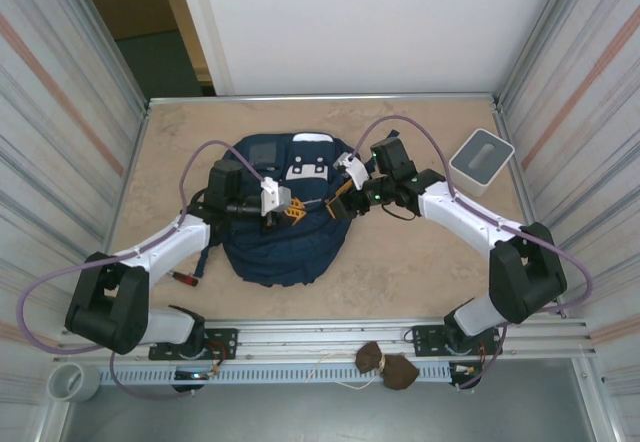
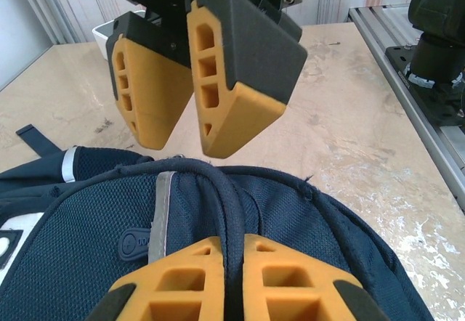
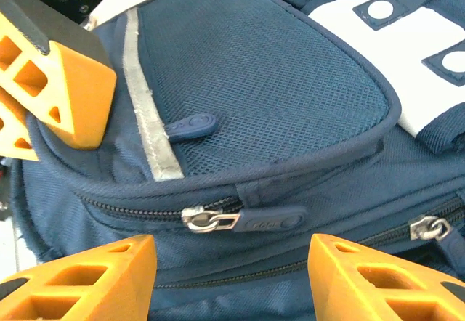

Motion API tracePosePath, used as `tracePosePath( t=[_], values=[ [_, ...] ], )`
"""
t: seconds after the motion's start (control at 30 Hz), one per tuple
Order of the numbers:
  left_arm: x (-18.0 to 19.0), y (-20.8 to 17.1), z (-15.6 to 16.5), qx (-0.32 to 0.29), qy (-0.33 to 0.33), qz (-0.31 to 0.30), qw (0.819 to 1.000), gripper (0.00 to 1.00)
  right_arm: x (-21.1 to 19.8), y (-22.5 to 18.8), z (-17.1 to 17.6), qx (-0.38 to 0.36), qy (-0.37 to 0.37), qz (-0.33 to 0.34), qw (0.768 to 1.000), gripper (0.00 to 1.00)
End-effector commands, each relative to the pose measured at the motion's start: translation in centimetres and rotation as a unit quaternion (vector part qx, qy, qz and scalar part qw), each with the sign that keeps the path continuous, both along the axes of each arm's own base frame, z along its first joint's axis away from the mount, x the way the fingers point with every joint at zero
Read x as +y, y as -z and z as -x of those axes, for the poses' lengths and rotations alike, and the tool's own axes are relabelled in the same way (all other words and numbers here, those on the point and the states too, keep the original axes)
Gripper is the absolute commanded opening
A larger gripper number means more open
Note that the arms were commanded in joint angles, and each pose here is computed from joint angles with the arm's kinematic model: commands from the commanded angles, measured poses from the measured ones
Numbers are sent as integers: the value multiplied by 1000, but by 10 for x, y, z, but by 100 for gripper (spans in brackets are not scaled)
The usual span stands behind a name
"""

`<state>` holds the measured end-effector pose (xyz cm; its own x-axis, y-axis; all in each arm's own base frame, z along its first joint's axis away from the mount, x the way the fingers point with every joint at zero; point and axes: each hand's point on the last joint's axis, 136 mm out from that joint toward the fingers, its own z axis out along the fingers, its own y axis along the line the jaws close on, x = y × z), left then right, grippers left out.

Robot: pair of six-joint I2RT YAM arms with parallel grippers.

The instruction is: Pack the student bag

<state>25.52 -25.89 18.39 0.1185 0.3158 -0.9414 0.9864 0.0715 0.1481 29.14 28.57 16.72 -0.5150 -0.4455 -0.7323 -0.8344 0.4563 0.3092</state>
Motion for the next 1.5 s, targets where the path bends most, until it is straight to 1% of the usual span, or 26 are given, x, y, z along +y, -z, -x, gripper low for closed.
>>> tracePosePath(
  t=[0.0, 0.2, 0.33, 0.43, 0.57, 0.7, 0.87, 1.03, 1.13, 1.23, 1.33, 1.4, 1.47],
  values=[
    [-5, -31, 0, -41, 24, 30, 998, 7, 7, 1, -4, -33, -32, 17, 999, 54],
    [-6, -31, 0, -40, 23, 29, 998, 7, 14, 11, -6, -76, -73, 20, 994, 48],
    [-5, -30, 0, -39, 22, 28, 999, 7, 15, 12, -7, -107, -89, 15, 990, 36],
    [-5, -30, 1, -39, 22, 27, 999, 7, 13, 15, -10, -116, -86, 26, 989, 29],
    [-4, -30, 1, -43, 20, 26, 999, 7, 6, 22, -19, -126, -70, 48, 988, 16],
    [-3, -32, 4, -49, 20, 26, 998, 7, -5, 29, -31, -138, -43, 70, 987, 12],
    [-3, -35, 7, -53, 24, 32, 998, 7, -8, 33, -42, -144, -20, 85, 986, 8],
    [-2, -38, 11, -56, 29, 38, 997, 7, -19, 45, -57, -145, 20, 115, 983, 5],
    [-2, -38, 11, -56, 29, 39, 997, 7, -24, 47, -62, -147, 37, 123, 981, 5],
    [-2, -37, 11, -56, 28, 38, 997, 7, -29, 41, -59, -133, 47, 111, 984, 10],
    [0, -36, 13, -59, 33, 39, 997, 7, -33, 30, -45, -99, 40, 70, 992, 22],
    [3, -33, 17, -70, 46, 41, 996, 12, -31, 21, -30, -74, 18, 37, 996, 32],
    [6, -29, 24, -78, 71, 44, 993, 17, -26, 16, -20, -59, -1, 19, 998, 39]
  ],
)
